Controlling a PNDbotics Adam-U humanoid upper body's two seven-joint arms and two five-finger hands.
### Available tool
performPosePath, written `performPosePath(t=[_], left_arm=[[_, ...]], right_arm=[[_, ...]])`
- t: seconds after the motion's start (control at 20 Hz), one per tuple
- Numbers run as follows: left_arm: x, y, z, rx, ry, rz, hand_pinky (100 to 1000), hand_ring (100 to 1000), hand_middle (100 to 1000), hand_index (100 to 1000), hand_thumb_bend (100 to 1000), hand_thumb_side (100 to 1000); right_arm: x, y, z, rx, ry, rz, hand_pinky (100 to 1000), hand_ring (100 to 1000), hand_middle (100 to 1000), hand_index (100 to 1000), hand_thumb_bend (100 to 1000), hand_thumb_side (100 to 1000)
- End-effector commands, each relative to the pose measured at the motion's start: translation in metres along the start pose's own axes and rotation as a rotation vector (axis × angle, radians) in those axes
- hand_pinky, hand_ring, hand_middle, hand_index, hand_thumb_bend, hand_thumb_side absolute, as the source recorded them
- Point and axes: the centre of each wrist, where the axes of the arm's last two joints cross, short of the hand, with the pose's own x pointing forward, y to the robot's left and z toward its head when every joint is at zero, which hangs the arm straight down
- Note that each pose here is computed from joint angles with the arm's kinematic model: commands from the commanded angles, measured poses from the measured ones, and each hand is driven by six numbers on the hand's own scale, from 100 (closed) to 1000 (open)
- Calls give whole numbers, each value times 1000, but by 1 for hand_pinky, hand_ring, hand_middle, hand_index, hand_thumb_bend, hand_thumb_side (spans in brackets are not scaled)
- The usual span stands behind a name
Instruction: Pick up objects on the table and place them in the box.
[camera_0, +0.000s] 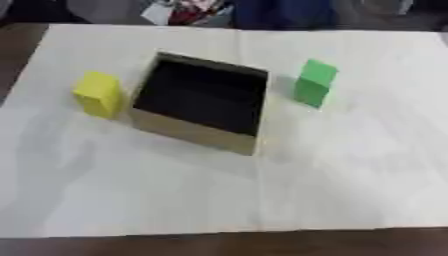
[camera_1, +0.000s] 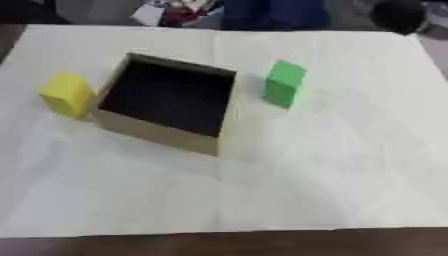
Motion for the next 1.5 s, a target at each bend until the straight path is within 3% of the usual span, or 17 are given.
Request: performPosePath(t=[0.05,0.25,0.5,0.7,1.1,1.5], left_arm=[[5,3,-8,0,-35,6,796,830,754,793,270,1000],[5,3,-6,-6,-29,8,795,830,753,793,267,1000],[6,2,-6,-9,-25,14,793,830,753,793,266,1000],[5,1,-4,-9,-17,17,791,829,761,792,264,1000],[7,-1,-3,-10,-4,37,789,825,758,789,259,1000],[11,-4,-4,-9,-4,61,785,821,755,775,251,1000]], right_arm=[[-14,3,-10,84,26,15,932,918,886,875,764,1000],[-23,11,-24,156,30,9,941,929,895,882,798,982],[-31,24,-36,250,19,-25,953,939,899,880,828,795],[-36,32,-43,310,26,-76,958,941,888,869,806,710],[-39,55,-69,352,93,-161,966,938,876,893,768,654],[-53,89,-89,377,279,-153,976,945,876,907,796,693]])
